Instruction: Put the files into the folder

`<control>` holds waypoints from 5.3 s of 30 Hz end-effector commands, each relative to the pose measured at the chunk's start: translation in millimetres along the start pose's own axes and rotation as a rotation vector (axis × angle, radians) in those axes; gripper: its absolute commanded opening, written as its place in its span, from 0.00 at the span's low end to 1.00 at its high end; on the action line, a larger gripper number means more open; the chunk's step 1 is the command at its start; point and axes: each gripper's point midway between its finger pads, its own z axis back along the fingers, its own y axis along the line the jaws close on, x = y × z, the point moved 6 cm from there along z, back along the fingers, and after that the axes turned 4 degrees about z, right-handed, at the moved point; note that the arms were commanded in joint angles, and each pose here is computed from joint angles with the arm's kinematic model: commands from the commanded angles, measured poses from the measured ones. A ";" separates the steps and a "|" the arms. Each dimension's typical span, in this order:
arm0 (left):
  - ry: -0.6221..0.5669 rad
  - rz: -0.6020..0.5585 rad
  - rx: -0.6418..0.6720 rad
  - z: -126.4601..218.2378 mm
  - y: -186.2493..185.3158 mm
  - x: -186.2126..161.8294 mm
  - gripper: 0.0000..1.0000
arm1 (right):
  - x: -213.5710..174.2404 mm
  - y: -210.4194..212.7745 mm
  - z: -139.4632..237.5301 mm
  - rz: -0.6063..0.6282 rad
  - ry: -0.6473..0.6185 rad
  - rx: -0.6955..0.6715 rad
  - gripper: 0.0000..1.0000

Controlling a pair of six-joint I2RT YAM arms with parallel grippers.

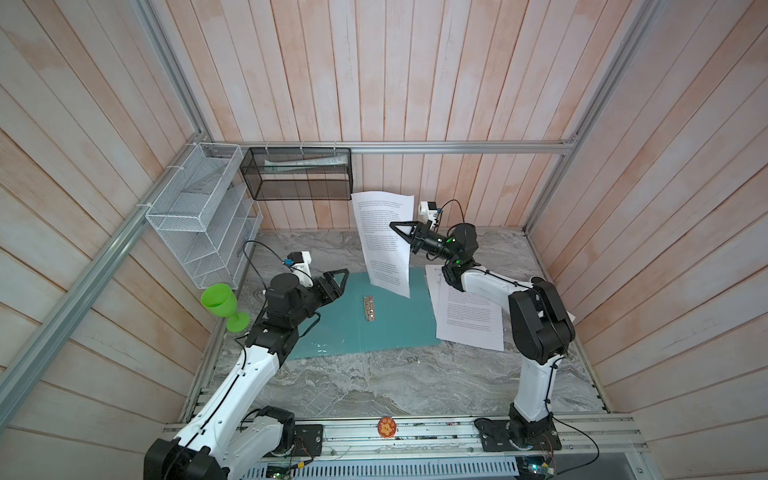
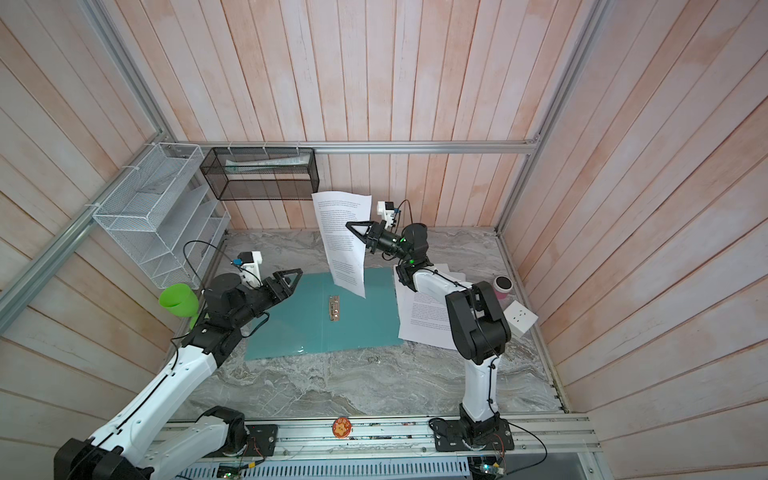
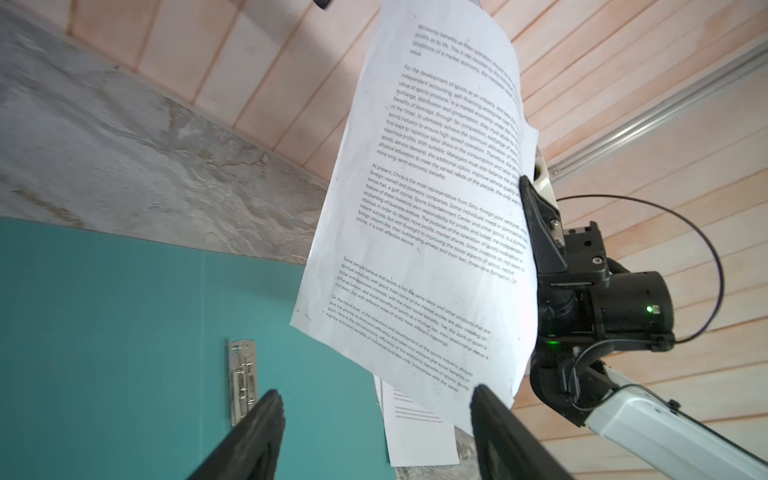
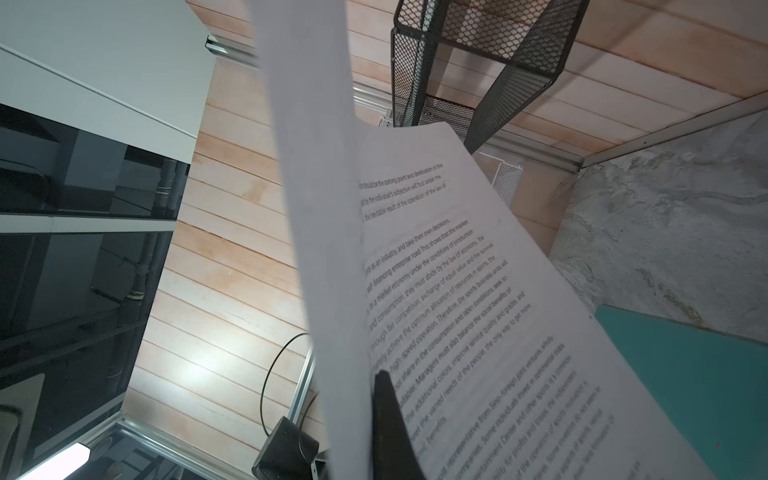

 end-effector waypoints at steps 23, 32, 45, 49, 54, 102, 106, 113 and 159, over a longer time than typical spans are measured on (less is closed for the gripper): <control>0.054 0.083 0.119 -5.1 69.4 -25.1 0.75 | -57.4 -187.7 -11.9 0.237 0.149 -0.409 0.00; 0.065 0.105 0.136 -9.1 82.0 -34.5 0.74 | -66.8 -199.2 -17.1 0.216 0.157 -0.420 0.00; 0.068 0.108 0.156 -9.3 87.7 -38.1 0.73 | -85.4 -201.6 -37.7 0.171 0.120 -0.422 0.00; 0.072 0.117 0.158 -9.6 89.8 -40.2 0.73 | -87.4 -202.0 -40.0 0.159 0.081 -0.438 0.00; 0.074 0.124 0.160 -8.6 92.0 -43.4 0.73 | -88.8 -205.7 -45.9 0.137 0.059 -0.447 0.00; 0.074 0.171 0.203 -11.3 108.9 -54.1 0.72 | -112.9 -213.7 -76.6 -0.050 -0.067 -0.609 0.00; 0.079 0.185 0.199 -11.7 112.2 -58.4 0.71 | -122.1 -218.2 -81.4 -0.072 -0.077 -0.626 0.00; 0.078 0.188 0.203 -8.5 114.5 -61.7 0.71 | -135.4 -221.2 -90.6 -0.077 -0.065 -0.649 0.00; 0.107 0.185 0.227 -5.4 124.8 -74.6 0.70 | -194.5 -232.2 -108.2 -0.083 0.011 -0.775 0.00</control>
